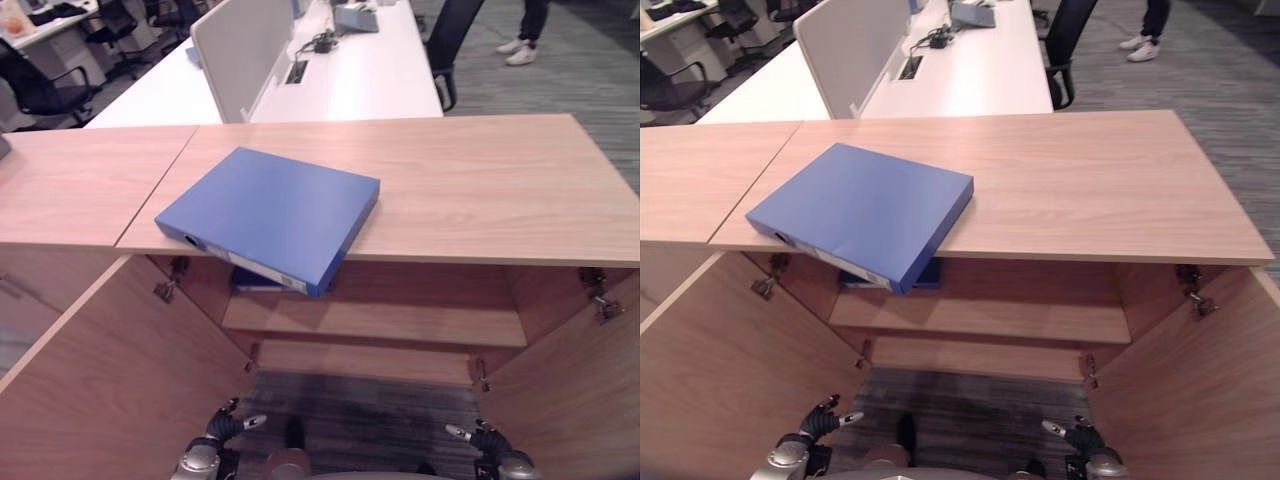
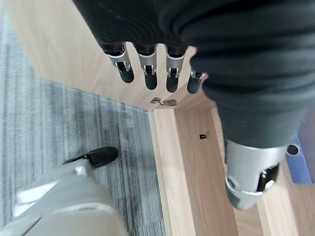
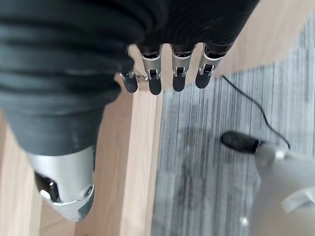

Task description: Put the empty folder in the office cabinet

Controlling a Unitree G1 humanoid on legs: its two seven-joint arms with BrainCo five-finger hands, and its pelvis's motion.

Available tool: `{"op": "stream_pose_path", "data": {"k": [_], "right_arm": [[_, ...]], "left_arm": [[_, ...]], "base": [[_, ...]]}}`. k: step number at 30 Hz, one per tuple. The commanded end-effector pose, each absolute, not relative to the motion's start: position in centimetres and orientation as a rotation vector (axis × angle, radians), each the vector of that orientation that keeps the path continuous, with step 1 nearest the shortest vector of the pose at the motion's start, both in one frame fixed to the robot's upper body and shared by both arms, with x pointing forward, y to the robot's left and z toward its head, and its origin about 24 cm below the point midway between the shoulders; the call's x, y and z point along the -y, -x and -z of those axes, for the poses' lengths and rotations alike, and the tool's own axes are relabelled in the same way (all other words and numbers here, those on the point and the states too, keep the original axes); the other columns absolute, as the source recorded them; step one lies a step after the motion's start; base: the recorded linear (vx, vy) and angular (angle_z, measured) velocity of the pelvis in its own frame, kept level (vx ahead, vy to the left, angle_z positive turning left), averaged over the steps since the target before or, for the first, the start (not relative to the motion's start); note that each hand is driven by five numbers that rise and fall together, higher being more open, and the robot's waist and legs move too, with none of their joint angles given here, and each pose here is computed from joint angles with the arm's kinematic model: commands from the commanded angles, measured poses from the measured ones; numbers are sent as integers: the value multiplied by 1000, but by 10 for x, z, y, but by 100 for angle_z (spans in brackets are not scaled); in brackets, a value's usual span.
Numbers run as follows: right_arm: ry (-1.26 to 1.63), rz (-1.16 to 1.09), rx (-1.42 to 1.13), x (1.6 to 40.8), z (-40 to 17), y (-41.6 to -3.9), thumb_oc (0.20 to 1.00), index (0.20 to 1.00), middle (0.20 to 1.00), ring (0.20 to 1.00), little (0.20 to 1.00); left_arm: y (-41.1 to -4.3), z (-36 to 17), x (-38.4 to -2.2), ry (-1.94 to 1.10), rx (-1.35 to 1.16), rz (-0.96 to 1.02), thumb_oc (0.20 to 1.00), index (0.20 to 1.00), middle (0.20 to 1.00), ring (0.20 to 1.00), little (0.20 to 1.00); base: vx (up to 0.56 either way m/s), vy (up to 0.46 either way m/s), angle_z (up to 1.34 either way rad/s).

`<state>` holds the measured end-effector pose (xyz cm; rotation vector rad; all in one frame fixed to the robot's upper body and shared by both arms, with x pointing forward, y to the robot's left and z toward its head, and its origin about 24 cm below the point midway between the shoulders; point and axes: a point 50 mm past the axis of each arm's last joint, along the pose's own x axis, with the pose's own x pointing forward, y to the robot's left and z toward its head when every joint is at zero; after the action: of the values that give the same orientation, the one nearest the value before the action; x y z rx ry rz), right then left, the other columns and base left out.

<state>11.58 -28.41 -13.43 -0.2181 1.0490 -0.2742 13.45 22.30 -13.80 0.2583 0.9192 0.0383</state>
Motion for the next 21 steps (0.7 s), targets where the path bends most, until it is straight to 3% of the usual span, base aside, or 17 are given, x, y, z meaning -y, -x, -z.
{"op": "stream_pose_path", "data": {"k": [1, 10, 21], "right_arm": [[238, 244, -898, 279, 118, -160, 1000, 1000, 1000, 1000, 1000], [146, 311, -942, 278, 126, -142, 1000, 1000, 1000, 1000, 1000], [149, 240, -937, 260, 129, -148, 1000, 1000, 1000, 1000, 1000]], "left_arm": [[-183, 109, -240, -289, -740, -65, 1000, 1000, 1000, 1000, 1000], [-197, 91, -234, -292, -624, -27, 1000, 1000, 1000, 1000, 1000], [-201, 80, -246, -283, -570, -84, 1000, 1000, 1000, 1000, 1000]], "base": [[-181, -84, 21], [-34, 48, 14], [-11, 83, 6]]}}
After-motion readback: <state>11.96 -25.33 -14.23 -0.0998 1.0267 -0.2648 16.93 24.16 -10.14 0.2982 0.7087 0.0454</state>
